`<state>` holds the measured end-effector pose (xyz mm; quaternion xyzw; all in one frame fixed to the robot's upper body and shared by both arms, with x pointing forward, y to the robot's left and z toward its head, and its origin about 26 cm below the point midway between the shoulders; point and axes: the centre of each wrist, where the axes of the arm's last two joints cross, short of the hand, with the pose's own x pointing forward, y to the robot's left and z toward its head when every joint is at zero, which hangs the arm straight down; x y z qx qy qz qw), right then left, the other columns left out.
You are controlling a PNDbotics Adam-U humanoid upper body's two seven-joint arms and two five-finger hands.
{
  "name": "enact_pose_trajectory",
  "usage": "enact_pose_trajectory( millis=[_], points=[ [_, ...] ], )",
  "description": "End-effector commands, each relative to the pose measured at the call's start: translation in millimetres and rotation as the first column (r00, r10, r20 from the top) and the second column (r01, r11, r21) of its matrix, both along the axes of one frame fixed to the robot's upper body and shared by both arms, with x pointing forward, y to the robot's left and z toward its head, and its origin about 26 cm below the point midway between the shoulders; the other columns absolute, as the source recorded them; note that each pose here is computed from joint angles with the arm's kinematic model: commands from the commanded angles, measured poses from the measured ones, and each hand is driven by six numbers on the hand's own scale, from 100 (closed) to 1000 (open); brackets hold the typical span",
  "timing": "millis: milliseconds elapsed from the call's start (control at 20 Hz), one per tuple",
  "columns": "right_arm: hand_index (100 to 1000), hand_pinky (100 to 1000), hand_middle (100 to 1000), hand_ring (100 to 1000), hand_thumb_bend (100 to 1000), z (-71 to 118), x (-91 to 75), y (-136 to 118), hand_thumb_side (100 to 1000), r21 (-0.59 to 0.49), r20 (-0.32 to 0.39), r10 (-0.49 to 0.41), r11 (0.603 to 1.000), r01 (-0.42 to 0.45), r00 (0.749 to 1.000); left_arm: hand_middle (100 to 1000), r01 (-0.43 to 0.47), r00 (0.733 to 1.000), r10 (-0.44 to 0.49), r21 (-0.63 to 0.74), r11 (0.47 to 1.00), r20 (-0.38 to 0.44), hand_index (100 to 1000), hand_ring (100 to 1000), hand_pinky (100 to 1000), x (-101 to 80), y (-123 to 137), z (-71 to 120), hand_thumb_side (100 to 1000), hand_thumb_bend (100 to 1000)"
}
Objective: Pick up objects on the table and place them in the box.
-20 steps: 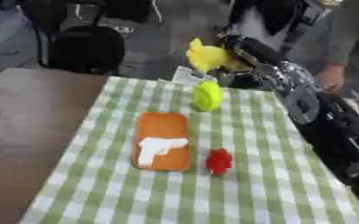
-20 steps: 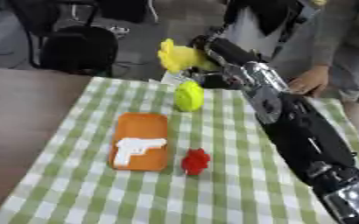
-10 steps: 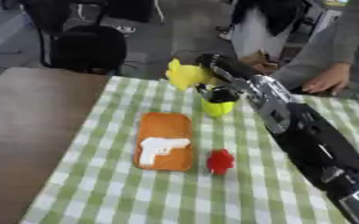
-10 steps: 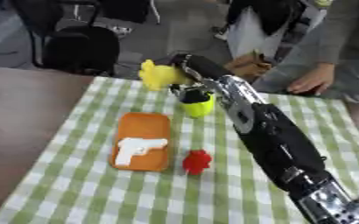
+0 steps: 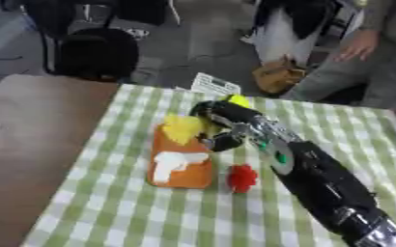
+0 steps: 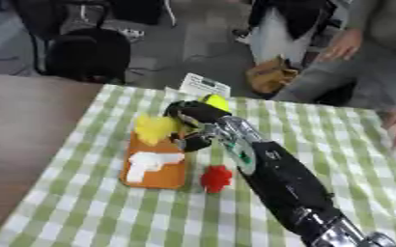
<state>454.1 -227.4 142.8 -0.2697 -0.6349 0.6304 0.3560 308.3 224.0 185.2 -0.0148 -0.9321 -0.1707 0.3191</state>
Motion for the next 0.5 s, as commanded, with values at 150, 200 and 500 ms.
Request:
enact_pose_trajectory(
  millis=[150,200,500],
  points=[
    [625,659,807,806,100,3.8,1.6,9.1,100,-0.032,0.007,0.043,0.999,-0.042,0.999,814,0.013,1.000,-0.013,0.003,1.000,0.023,787,682,335,-1.0,-2.1,6.5,947,100],
    [625,659,807,806,100,3.4,1.6,11.5,100,-0.031,0.007,0.050,0.998,-0.050,0.999,814,0.013,1.000,-0.013,0.003,1.000,0.023,787,682,335,-0.9,-2.2,6.4,947,100],
    [857,716,845,842,167,-6.2,0.4,20.4,452,-0.061,-0.022,0.084,0.995,-0.085,0.996,813,0.013,1.000,-0.013,0.002,1.000,0.022,787,682,334,-0.9,-2.3,6.1,948,100]
  ],
)
